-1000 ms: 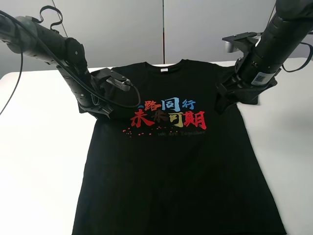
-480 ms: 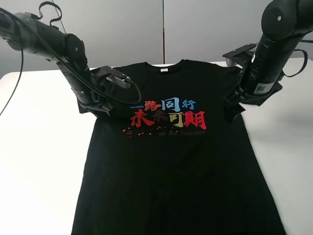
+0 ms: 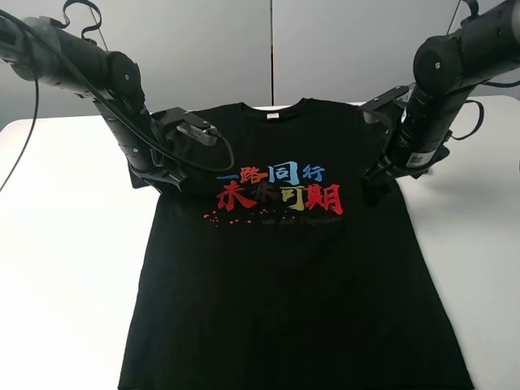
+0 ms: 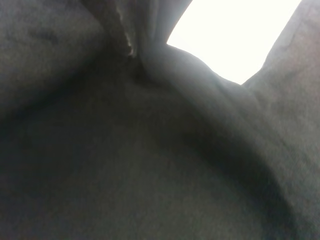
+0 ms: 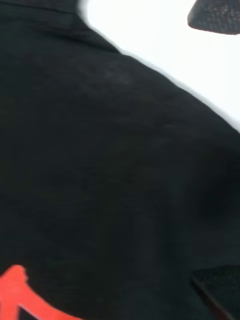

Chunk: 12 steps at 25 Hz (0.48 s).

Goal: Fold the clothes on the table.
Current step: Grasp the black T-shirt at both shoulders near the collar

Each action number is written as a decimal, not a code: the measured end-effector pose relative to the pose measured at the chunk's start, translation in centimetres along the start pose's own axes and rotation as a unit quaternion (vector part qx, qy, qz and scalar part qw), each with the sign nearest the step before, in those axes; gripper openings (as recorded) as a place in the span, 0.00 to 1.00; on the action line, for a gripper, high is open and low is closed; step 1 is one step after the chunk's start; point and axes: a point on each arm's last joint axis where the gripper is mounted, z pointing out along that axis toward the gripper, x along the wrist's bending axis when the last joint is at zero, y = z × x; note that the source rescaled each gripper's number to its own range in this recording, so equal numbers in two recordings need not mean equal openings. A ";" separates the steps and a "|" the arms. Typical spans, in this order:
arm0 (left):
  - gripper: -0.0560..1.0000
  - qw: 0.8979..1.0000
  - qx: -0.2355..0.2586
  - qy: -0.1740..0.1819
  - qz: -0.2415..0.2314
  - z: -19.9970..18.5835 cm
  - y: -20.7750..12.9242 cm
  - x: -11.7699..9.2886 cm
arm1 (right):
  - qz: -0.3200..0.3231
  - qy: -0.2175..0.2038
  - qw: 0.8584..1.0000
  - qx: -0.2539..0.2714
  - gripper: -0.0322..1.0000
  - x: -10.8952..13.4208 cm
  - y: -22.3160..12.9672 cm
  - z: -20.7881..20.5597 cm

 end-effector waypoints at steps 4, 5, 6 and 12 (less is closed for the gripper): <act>0.05 1.000 -0.010 0.003 0.008 -1.1 0.2 0.0 | -0.002 -0.001 1.000 -0.007 1.00 0.0 0.2 0.7; 0.05 1.000 -0.012 0.004 0.008 -1.2 0.3 0.0 | -0.002 -0.001 1.000 -0.006 1.00 0.0 0.2 0.8; 0.05 1.000 -0.015 0.005 0.009 -1.5 0.3 0.0 | -0.001 0.000 1.000 -0.006 1.00 0.0 0.2 0.9; 0.05 1.000 -0.020 0.007 0.010 -1.9 0.3 0.0 | 0.003 0.003 1.000 -0.004 1.00 0.1 0.2 1.0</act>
